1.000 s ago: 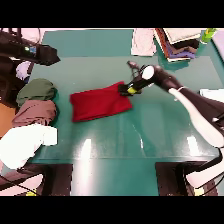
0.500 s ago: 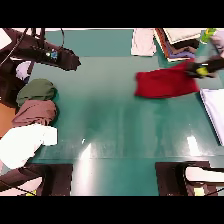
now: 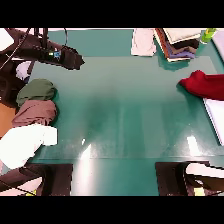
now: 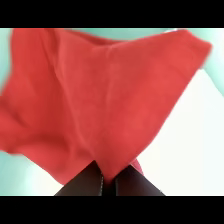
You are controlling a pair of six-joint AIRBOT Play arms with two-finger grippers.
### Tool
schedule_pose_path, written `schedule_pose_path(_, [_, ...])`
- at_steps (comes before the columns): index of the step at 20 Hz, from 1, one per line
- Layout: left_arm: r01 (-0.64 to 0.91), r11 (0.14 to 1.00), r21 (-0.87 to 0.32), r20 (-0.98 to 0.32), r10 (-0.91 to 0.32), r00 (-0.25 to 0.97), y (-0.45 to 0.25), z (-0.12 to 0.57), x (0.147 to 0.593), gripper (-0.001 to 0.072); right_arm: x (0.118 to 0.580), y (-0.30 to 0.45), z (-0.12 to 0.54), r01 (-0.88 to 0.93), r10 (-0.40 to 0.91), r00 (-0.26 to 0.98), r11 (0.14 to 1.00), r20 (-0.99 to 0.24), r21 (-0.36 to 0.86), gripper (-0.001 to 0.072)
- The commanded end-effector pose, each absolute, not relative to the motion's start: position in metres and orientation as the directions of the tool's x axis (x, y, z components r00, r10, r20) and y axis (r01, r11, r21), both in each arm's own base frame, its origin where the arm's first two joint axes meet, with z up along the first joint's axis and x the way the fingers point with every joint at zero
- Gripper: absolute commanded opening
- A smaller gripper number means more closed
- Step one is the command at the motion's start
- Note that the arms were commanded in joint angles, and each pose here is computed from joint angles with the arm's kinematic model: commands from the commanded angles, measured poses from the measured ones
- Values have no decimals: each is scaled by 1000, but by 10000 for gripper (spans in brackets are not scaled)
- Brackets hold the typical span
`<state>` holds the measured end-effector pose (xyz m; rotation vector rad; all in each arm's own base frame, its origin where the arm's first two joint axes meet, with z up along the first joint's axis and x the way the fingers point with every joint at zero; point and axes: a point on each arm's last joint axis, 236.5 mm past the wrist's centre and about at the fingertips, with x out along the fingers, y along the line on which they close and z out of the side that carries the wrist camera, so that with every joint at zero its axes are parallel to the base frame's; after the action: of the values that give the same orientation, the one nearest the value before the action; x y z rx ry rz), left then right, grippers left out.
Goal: Fold the shirts.
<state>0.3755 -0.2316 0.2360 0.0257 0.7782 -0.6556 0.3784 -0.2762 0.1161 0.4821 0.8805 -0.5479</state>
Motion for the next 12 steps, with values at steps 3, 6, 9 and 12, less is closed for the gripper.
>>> schedule_pose_path(3, [557, 801, -218, -659, -542, 522, -233, 236, 375, 23, 392, -292, 197, 612, -334, 634, 768, -698, 188, 19])
schedule_pose_path(6, [558, 800, -218, -666, -540, 514, -232, 234, 373, 23, 385, -298, 231, 620, -370, 652, 762, -662, 186, 19])
schedule_pose_path(9, [559, 800, -219, -673, -539, 507, -232, 232, 371, 23, 365, -303, 228, 652, -365, 613, 735, -700, 188, 19])
schedule_pose_path(12, [560, 799, -218, -680, -536, 500, -231, 230, 370, 23, 343, -307, 215, 684, -352, 567, 706, -745, 187, 19])
